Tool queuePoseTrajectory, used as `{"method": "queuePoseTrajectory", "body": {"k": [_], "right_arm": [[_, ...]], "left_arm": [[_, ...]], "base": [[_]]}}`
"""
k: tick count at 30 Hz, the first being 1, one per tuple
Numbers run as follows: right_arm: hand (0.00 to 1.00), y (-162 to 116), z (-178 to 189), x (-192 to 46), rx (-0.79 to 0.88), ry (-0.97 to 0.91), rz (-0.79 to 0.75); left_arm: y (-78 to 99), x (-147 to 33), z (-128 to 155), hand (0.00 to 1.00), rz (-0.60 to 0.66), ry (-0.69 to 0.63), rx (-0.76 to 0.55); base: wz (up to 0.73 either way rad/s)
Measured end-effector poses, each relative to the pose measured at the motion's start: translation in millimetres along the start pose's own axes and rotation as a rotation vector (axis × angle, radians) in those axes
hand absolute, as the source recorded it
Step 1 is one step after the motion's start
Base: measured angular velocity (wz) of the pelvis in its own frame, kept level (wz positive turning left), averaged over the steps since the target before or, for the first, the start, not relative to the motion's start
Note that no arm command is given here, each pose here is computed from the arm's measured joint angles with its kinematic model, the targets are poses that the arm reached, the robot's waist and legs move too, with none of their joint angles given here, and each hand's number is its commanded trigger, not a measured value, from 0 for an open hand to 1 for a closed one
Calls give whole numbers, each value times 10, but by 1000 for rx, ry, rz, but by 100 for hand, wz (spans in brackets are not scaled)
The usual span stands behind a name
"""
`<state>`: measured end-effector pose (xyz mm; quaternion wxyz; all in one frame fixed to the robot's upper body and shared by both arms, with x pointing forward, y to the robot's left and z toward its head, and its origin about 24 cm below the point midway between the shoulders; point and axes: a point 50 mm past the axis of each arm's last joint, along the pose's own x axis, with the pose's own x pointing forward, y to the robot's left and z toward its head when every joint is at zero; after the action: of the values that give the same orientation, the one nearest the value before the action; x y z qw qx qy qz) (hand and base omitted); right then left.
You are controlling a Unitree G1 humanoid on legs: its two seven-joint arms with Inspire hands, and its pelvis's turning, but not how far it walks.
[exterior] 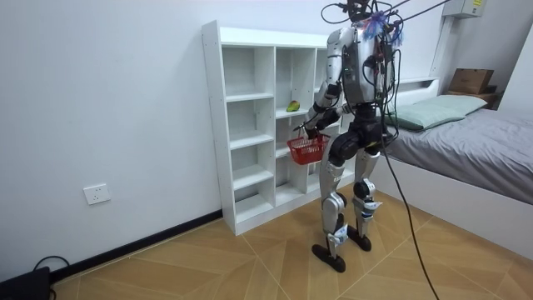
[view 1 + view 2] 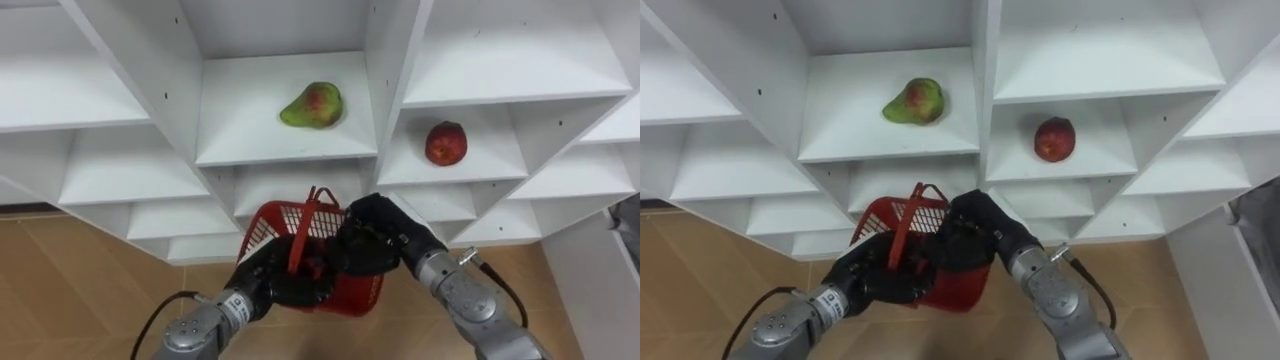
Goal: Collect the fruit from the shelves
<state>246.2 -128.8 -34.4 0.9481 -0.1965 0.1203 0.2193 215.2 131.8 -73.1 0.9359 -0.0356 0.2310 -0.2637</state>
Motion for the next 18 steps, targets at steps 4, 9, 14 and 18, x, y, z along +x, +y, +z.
{"method": "queuePoseTrajectory", "body": {"k": [4,9,14,18], "right_arm": [[100,-20,-20,21,0,8,-11],[100,-35,-9,34,25,3,-15],[100,-39,11,34,26,-18,-15],[100,-58,9,29,30,-25,-21]], "left_arm": [[-18,4,8,100,-18,-3,3],[-56,20,57,100,-42,-28,-6],[-69,23,79,100,-63,-42,-17],[-80,28,89,100,-70,-53,-38]], "base": [[0],[0],[0],[0]]}}
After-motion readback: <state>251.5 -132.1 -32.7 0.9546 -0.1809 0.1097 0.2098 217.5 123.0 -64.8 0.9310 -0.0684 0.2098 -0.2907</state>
